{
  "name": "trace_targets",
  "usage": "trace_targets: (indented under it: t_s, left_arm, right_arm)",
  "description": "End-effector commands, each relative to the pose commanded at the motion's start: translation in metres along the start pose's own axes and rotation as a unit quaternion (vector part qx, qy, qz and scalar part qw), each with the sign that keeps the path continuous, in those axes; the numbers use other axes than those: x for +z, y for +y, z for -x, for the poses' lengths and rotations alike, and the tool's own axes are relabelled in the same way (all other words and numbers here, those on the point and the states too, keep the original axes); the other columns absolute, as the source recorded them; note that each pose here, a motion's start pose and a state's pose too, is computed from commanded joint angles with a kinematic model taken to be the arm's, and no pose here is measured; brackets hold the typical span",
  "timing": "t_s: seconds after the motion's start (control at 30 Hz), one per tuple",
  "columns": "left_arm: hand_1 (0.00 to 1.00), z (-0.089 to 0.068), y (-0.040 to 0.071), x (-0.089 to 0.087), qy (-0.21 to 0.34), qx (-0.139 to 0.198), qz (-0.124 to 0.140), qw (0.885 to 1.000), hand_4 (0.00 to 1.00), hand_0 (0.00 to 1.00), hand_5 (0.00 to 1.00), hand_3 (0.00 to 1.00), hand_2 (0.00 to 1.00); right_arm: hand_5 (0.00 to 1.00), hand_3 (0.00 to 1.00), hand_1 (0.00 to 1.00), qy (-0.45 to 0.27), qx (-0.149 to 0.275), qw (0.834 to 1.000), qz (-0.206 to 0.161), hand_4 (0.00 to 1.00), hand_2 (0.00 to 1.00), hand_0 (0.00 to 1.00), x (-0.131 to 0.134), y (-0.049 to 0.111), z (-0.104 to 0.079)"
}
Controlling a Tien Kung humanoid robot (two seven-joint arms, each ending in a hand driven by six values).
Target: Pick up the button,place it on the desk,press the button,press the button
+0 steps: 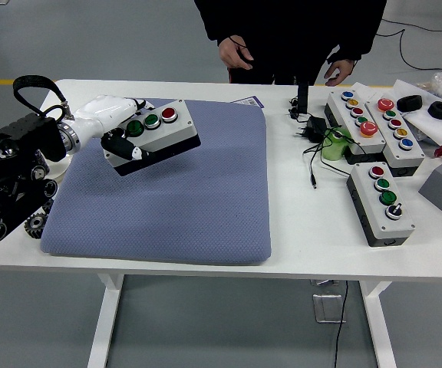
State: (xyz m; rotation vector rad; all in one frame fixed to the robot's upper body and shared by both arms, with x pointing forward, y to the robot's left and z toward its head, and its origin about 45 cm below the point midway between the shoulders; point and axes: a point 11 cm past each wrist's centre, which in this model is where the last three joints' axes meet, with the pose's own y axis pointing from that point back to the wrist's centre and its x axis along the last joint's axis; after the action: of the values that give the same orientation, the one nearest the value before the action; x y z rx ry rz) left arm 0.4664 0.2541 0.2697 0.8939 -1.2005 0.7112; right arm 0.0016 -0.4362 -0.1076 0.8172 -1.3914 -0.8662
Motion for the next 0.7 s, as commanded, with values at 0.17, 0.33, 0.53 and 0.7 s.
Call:
trace_targets:
  t_s: [0.17,0.33,0.53,0.7]
  left_arm:
    - [0.331,0.016,0.005,0.014,-0.038,-0.04,0.042,0.998,0.931,0.213,0.002,0.413,0.362]
    - [0.336,0.028,0.005,0.019,-0.055,-0.057,0.05,0.996,0.922,0.217,0.002,0.417,0.367]
    - [0.342,0.031,0.004,0.022,-0.061,-0.058,0.058,0.995,0.926,0.235,0.002,0.422,0.371]
    - [0.357,0.033,0.003,0.029,-0.08,-0.054,0.074,0.993,0.927,0.248,0.002,0.424,0.383]
  right_arm:
    - [0.157,0.597,0.725,0.001,-0.001,1.0,0.001,0.202,0.745,0.765,0.001,0.0,0.001]
    - [0.156,0.596,0.725,0.002,-0.001,1.0,0.002,0.201,0.744,0.765,0.001,0.0,0.001]
    - [0.156,0.596,0.725,0.004,0.0,1.0,0.001,0.201,0.744,0.765,0.0,0.0,0.001]
    - [0.155,0.596,0.725,0.004,0.0,1.0,0.0,0.201,0.744,0.765,0.0,0.0,0.001]
